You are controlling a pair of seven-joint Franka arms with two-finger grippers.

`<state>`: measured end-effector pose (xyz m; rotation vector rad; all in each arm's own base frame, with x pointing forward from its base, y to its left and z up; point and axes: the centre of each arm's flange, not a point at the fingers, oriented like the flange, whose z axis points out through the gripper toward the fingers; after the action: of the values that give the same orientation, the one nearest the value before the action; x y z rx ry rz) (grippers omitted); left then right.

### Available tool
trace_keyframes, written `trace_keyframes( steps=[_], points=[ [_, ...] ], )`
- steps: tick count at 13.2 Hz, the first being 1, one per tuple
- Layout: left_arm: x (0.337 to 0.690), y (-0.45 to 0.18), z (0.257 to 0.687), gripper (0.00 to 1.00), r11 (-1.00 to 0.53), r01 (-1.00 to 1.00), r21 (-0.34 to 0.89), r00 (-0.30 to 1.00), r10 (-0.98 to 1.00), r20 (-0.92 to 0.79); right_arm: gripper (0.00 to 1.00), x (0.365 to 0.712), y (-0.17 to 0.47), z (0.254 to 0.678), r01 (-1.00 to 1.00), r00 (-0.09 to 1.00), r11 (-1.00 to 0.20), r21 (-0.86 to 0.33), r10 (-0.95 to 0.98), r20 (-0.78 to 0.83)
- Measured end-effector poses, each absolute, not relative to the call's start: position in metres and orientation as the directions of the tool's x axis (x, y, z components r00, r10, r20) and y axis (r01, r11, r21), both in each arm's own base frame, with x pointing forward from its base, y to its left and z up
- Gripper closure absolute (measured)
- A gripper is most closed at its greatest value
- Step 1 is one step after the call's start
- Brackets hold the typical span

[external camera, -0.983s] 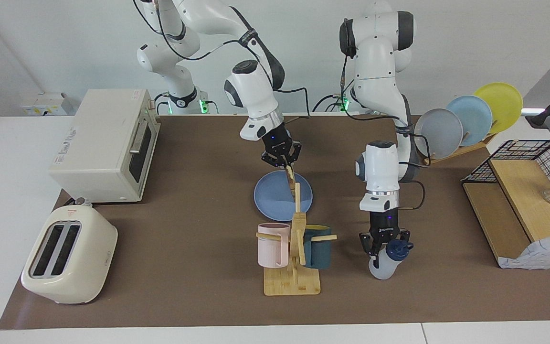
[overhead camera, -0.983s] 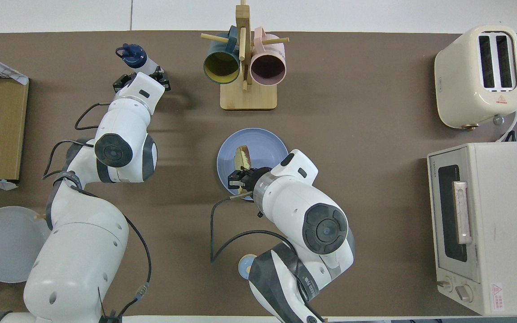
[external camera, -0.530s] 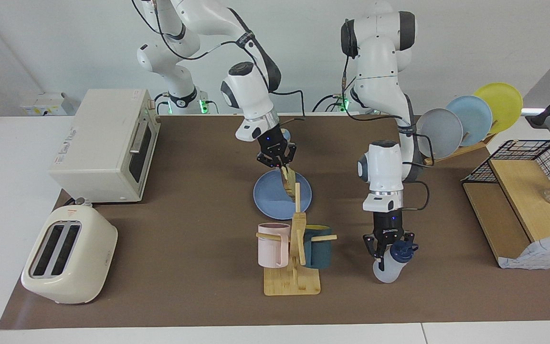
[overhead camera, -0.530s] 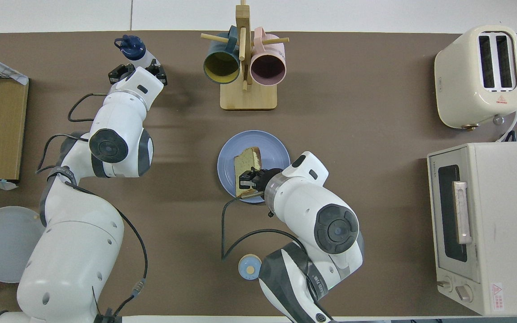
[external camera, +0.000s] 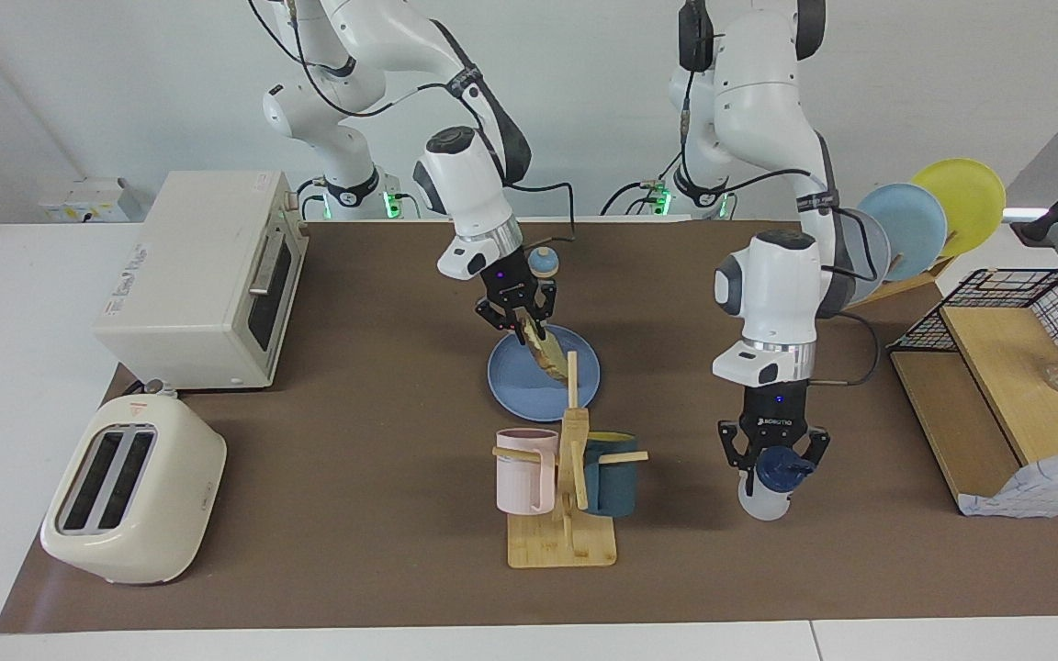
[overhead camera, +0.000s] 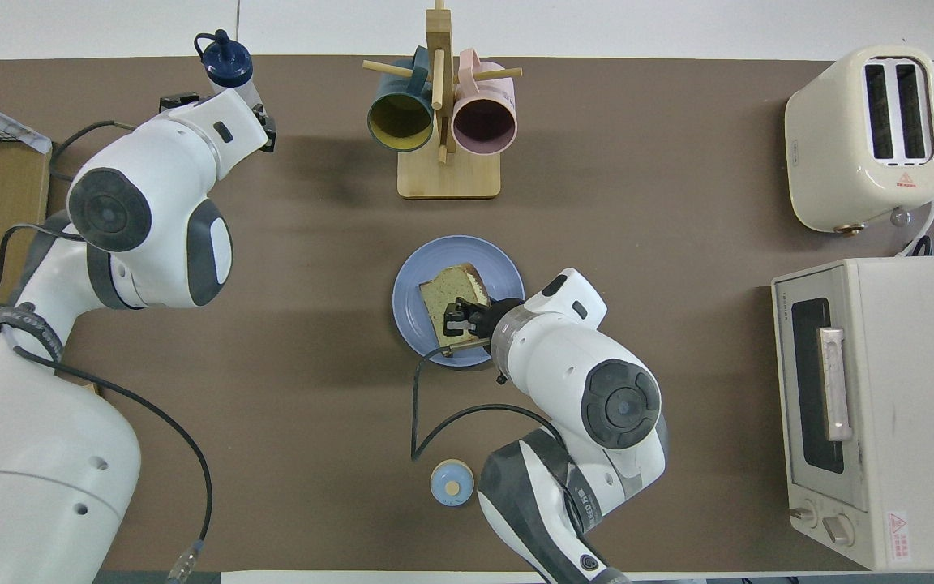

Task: Put bread on plate and add seasoning
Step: 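Lift the bottle with the left gripper while the right gripper releases the bread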

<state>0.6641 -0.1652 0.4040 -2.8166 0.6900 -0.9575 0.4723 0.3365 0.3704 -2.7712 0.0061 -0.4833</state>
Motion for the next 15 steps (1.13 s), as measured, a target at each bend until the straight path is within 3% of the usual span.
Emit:
trace_keyframes(
  steps=[5,10,15],
  points=[
    [0.624,-0.134,0.468,0.54,-0.636,-0.753,-0.169,0.573,-0.760,0.307,0.00,0.485,0.331,0.383,0.036,0.943,-0.946,-0.322,-0.075,0.324],
    [0.571,-0.116,0.491,0.54,-0.363,-0.930,-0.054,0.341,-0.909,0.241,0.00,0.524,0.309,0.443,0.004,0.957,-0.950,-0.311,-0.087,0.276],
    [0.508,-0.138,0.493,0.54,-0.179,-0.980,0.091,0.195,-0.956,0.221,0.00,0.555,0.245,0.485,0.068,0.983,-0.986,-0.155,0.040,0.180]
  ],
)
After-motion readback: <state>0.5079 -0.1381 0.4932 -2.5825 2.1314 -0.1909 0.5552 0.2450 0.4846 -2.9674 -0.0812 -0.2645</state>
